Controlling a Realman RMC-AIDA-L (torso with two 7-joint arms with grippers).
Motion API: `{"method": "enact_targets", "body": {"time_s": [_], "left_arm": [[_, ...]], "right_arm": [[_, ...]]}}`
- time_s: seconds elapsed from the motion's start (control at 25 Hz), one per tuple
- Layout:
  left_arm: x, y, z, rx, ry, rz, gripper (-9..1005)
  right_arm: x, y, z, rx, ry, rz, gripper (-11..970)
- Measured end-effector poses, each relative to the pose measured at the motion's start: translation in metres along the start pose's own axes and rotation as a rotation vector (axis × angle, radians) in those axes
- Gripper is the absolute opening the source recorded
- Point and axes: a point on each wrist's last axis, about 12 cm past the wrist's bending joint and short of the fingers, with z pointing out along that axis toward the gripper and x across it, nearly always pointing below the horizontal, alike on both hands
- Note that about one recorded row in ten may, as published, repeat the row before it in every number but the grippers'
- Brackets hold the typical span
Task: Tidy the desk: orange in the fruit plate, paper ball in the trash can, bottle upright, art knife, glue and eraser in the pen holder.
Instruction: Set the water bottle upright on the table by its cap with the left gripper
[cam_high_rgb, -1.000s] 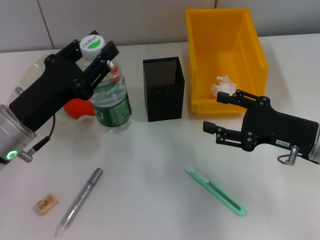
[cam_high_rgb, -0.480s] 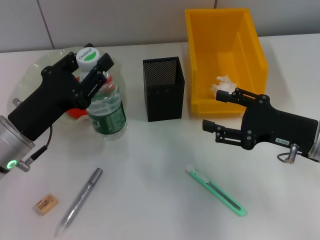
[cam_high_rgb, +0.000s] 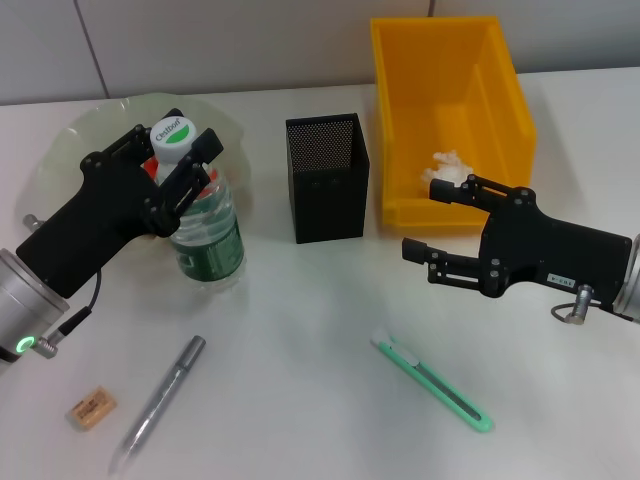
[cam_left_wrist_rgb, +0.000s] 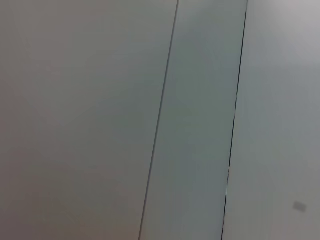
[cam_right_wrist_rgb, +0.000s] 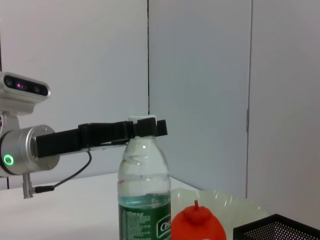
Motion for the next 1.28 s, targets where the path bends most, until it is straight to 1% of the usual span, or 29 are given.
{"method": "enact_targets", "body": {"time_s": [0.28, 0.52, 0.92, 1.28], "left_arm": [[0.002, 0.000, -0.005, -0.017, 0.006, 0.016, 487], [0.006, 0.001, -0.009, -0.034, 0.021, 0.008, 490], [0.010, 0.006, -0.009, -0.074, 0.061, 0.007, 495], [0.010, 0.007, -0.009, -0.087, 0.051, 0.007, 500]], "right_arm": [[0.000, -0.001, 0.000, 0.001, 0.002, 0.004, 784], [-0.001, -0.001, 0.001, -0.002, 0.002, 0.003, 784], [-0.001, 0.000, 0.002, -0.007, 0.003, 0.003, 785], [-0.001, -0.001, 0.003, -0.006, 0.006, 0.001, 785]]}}
